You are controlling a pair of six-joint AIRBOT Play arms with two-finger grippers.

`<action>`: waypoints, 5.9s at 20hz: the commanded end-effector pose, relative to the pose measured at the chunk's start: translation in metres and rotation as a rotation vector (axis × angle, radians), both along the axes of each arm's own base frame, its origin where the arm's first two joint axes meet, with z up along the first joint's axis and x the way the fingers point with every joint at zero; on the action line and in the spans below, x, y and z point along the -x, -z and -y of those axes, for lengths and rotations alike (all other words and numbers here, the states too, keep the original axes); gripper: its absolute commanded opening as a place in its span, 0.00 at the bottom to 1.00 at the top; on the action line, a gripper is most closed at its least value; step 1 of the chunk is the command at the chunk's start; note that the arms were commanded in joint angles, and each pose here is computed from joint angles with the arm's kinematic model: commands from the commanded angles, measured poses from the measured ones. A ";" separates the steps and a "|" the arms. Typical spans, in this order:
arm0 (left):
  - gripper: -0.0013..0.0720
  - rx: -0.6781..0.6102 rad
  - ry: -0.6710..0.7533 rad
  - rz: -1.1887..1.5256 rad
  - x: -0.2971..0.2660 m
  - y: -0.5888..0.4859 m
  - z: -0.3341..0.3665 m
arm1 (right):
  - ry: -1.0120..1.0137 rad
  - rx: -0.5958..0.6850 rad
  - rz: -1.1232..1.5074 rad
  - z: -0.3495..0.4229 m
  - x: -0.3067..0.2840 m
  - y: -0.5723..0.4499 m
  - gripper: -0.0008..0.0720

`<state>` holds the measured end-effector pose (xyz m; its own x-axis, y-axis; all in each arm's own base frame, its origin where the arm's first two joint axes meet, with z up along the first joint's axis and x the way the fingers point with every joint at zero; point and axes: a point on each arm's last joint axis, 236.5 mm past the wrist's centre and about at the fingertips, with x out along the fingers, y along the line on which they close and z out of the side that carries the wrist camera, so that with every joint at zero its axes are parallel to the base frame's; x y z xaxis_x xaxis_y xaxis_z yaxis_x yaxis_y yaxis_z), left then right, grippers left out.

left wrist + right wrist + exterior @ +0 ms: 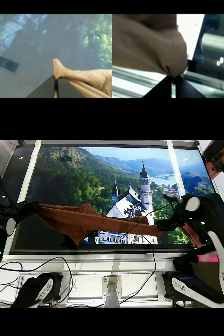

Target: Fold the clothes and pants, and hang the long-sleeved shirts on hangers.

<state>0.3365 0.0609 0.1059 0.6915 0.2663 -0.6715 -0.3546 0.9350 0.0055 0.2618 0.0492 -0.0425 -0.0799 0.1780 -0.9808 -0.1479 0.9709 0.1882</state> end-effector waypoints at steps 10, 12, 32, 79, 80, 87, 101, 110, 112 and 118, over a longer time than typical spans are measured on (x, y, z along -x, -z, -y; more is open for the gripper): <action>0.05 -0.001 0.000 -0.002 0.000 0.001 0.000 | 0.001 0.079 0.220 0.017 -0.099 0.031 0.67; 0.05 -0.001 0.000 -0.002 0.000 0.001 0.000 | 0.004 0.102 0.274 0.026 -0.101 0.011 0.66; 0.05 -0.001 0.000 -0.005 0.000 0.002 0.000 | 0.824 -0.382 0.102 -0.032 0.013 0.042 0.79; 0.04 0.401 0.049 0.832 -0.072 -0.167 0.034 | 0.298 -0.296 1.415 0.009 -0.142 -0.376 0.03; 0.04 0.426 0.056 0.878 -0.070 -0.184 0.035 | 0.282 -0.282 1.463 0.011 -0.138 -0.397 0.03; 0.04 0.410 0.167 1.227 0.001 -0.336 0.044 | 0.028 -0.187 1.645 -0.010 -0.064 -0.501 0.03; 0.05 0.392 -0.075 0.773 0.087 -0.232 0.018 | -0.052 -0.153 1.453 -0.024 0.023 -0.470 0.03; 0.05 0.468 -0.058 0.252 -0.054 0.000 0.047 | 0.094 -0.159 0.821 -0.003 -0.136 -0.216 0.03; 0.05 0.473 -0.037 0.240 -0.092 0.040 0.057 | 0.156 -0.155 0.793 0.005 -0.175 -0.167 0.04; 0.05 0.503 0.154 0.530 -0.171 0.058 0.123 | 0.338 -0.232 0.769 0.008 -0.245 -0.086 0.04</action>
<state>0.4737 -0.0350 0.0373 0.8840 -0.0661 -0.4629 -0.2138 0.8232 -0.5259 0.4737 0.0468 0.0743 0.6404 0.2902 -0.7112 -0.1001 0.9495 0.2973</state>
